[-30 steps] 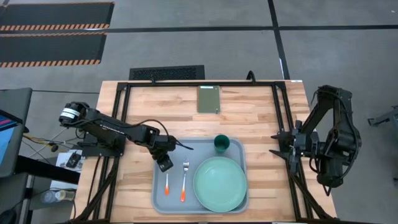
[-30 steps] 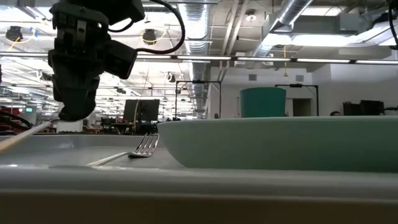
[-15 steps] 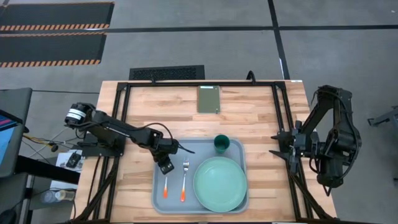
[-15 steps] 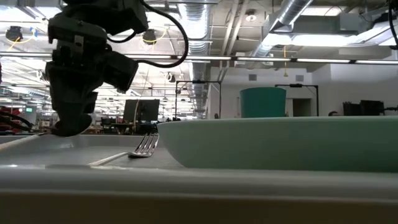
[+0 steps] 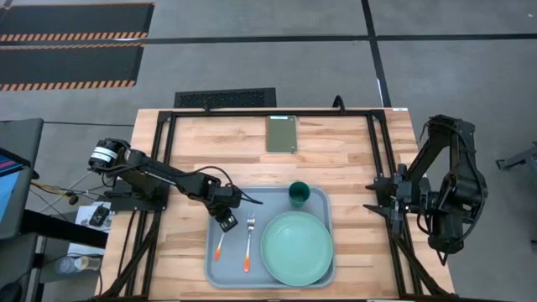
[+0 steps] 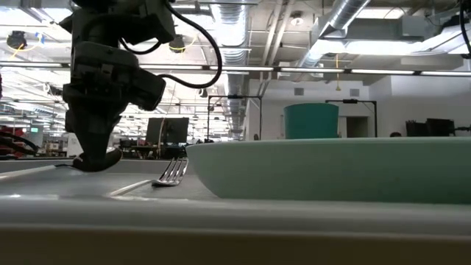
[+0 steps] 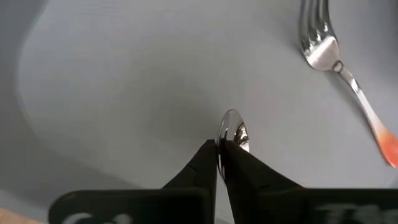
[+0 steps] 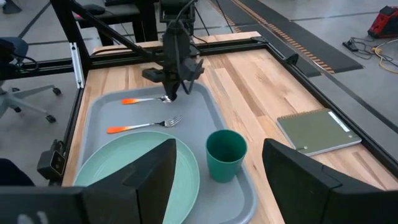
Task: Pick and place plate/cup/fork/spoon on tray
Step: Put the orange spoon on the blue tray to the left of the orange fork
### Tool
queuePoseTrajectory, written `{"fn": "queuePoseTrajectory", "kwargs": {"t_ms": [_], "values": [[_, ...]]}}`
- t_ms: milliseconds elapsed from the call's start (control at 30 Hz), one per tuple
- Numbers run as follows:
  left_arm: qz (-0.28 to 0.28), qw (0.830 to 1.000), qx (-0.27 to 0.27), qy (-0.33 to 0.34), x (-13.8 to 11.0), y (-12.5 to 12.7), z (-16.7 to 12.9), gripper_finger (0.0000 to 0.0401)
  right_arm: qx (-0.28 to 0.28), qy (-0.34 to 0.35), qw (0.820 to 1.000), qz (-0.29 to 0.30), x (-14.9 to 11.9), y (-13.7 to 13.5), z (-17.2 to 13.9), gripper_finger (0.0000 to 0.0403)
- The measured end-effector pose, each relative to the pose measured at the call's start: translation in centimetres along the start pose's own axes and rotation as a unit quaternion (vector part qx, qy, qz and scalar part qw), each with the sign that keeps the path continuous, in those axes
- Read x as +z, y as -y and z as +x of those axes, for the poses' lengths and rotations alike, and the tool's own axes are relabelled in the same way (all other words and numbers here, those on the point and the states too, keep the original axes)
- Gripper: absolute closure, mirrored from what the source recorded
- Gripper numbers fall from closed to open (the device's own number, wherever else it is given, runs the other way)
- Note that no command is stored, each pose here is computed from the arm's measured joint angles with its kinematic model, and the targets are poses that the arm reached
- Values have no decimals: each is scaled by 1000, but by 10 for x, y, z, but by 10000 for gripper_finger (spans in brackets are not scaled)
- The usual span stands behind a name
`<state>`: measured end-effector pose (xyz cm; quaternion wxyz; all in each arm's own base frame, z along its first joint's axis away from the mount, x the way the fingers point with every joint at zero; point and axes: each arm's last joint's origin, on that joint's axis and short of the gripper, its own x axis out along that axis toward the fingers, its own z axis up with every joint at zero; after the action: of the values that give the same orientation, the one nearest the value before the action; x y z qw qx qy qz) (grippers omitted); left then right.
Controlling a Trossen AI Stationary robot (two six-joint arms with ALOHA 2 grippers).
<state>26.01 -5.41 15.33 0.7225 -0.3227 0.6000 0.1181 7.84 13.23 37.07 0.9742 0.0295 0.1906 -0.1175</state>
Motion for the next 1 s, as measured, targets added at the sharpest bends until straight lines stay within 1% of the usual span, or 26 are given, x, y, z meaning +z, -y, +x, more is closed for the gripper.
{"fn": "queuePoseTrajectory", "kwargs": {"t_ms": [167,367,633,767,900,1000], "values": [[-22,1000,2,2,0,0,0,384,1,-4,1000,0,0,0,0,138],[-30,999,7,11,1,0,0,366,3,-6,1000,2,0,-1,0,138],[-45,999,18,25,2,-2,0,312,4,-7,1000,3,0,-1,0,138],[-61,997,27,22,3,-5,-7,291,4,-7,1000,4,0,-1,0,138],[-72,997,39,11,1,-4,-22,292,5,-7,1000,6,0,-1,0,138],[-80,996,33,8,-8,3,-29,317,5,-7,1000,6,0,-1,0,138]]}}
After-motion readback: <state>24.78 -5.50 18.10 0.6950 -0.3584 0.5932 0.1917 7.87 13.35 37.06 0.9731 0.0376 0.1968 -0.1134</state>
